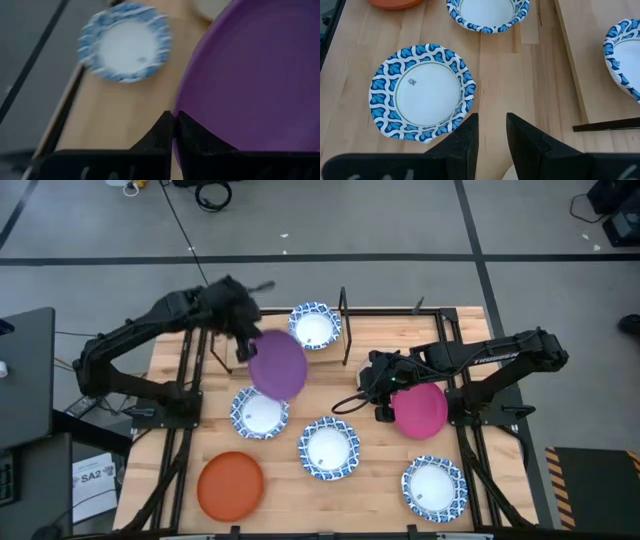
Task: Place and stack plates onto a shelf
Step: Put the violet plate on the shelf
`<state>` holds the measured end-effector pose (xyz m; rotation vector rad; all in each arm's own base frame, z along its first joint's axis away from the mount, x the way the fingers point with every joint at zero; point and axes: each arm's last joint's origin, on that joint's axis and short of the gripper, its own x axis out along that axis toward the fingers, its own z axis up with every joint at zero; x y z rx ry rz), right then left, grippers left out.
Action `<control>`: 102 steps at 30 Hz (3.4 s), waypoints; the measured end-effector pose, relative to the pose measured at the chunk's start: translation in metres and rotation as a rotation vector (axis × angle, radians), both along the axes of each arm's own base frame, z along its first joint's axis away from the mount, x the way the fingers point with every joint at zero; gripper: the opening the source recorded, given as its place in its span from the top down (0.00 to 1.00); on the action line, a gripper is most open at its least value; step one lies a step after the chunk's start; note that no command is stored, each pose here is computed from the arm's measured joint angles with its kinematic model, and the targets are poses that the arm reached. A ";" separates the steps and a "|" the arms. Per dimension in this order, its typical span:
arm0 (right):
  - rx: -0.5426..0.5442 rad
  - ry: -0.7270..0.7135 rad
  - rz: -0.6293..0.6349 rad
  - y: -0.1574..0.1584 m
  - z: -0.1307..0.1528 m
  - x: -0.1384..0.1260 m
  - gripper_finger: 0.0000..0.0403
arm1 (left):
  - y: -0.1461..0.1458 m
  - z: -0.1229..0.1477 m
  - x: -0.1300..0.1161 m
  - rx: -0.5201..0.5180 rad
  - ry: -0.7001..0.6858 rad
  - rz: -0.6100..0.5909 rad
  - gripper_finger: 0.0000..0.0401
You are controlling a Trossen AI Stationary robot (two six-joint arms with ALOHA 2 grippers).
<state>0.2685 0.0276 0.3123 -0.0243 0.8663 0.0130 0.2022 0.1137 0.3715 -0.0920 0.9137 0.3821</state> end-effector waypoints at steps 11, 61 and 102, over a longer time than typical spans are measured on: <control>0.000 -0.005 0.000 0.000 0.000 0.000 0.74 | 0.093 -0.039 -0.021 -0.036 0.173 0.224 0.96; 0.001 -0.007 0.000 0.000 0.000 0.000 0.74 | 0.183 -0.129 -0.034 -0.170 0.402 0.427 0.92; 0.000 -0.007 0.000 0.000 0.000 0.000 0.74 | 0.145 -0.129 0.020 -0.155 0.389 0.221 0.72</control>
